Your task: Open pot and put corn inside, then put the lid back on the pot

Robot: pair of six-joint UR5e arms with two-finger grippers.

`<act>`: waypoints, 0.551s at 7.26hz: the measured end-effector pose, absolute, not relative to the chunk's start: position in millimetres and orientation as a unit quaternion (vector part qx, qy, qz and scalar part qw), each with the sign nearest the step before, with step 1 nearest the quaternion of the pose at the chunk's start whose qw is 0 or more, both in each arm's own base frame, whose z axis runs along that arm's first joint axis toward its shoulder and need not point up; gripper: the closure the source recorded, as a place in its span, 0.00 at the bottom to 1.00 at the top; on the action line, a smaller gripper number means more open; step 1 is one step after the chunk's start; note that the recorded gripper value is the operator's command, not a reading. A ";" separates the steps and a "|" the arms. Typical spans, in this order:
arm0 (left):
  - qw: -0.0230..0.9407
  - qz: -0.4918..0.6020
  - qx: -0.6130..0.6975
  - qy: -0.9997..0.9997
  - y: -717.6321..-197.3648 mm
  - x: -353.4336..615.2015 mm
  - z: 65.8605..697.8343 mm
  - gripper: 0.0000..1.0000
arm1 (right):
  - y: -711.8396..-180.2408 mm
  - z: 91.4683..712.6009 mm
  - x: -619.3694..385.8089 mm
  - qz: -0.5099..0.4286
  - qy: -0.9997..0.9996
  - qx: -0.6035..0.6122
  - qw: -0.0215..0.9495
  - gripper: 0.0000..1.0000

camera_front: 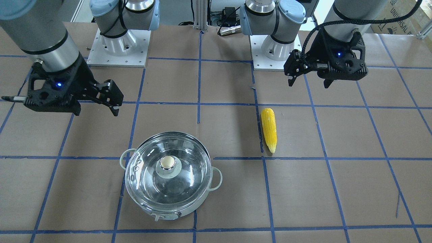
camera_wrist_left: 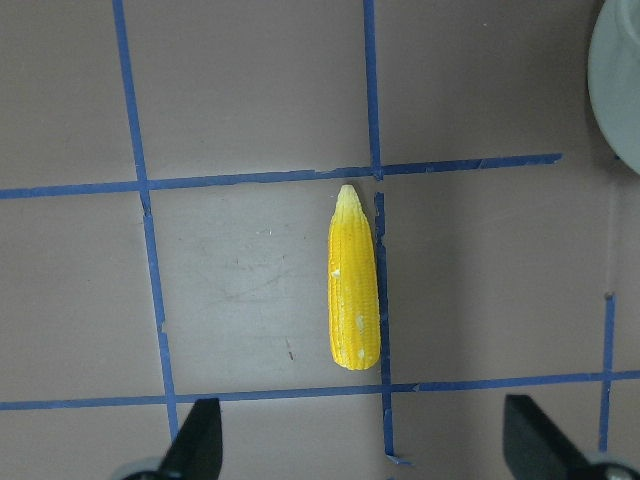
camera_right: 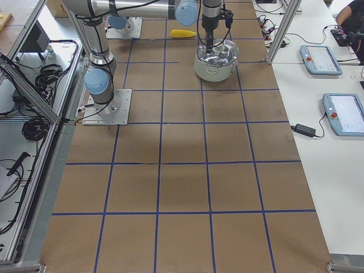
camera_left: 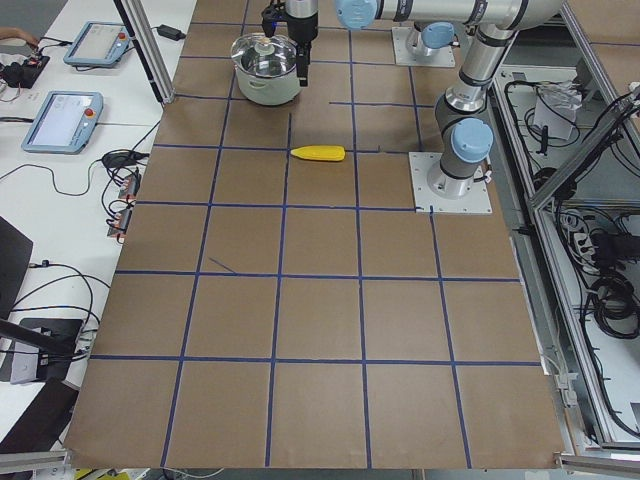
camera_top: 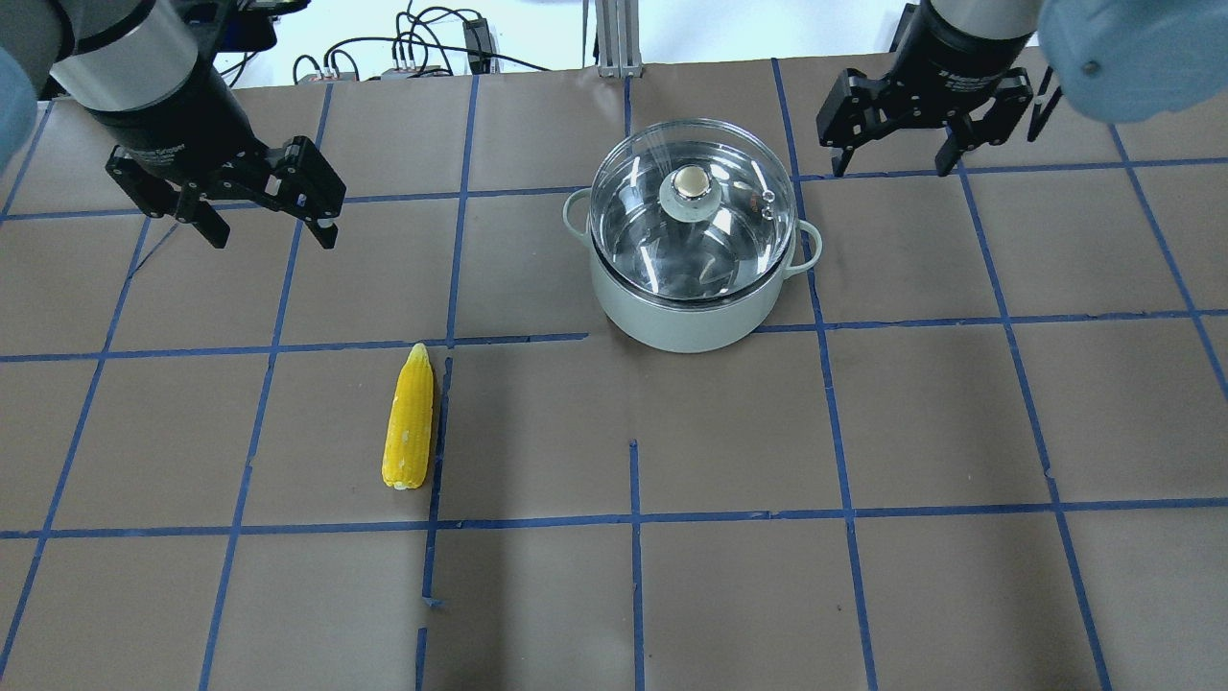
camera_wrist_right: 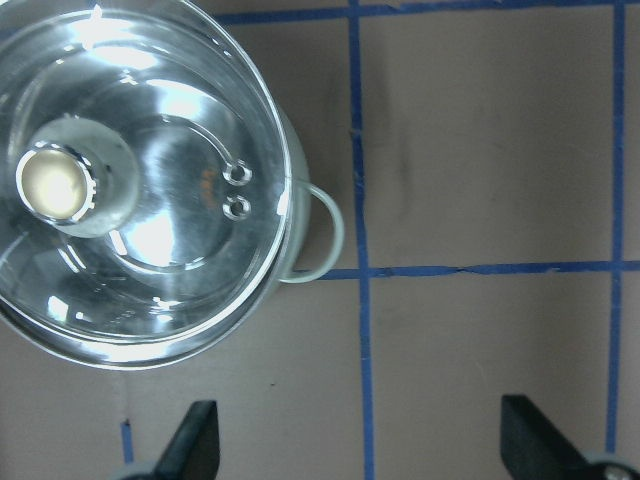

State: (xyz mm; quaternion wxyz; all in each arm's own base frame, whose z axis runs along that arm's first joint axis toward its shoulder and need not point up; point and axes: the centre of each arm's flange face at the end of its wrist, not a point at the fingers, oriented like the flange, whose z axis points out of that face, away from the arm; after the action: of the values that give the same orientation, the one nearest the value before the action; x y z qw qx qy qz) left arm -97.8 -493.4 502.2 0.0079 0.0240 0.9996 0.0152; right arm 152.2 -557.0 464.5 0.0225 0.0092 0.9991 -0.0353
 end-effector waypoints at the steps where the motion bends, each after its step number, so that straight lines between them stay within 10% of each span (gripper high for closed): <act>1: 0.008 0.015 0.024 1.000 -493.6 -97.3 502.3 0.00 | -567.3 452.3 188.8 -0.050 0.998 0.002 0.024 0.00; 4: 0.007 0.015 0.024 1.000 -493.8 -96.5 502.3 0.00 | -608.5 423.5 268.4 -0.066 0.998 0.006 -0.011 0.00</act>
State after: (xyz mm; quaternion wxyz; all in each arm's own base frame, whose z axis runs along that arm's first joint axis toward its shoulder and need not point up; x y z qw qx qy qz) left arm -96.5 -493.8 502.3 0.0068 0.0239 0.9996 0.0145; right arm 268.4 -608.5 423.5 -0.0111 0.0060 0.9977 -0.0663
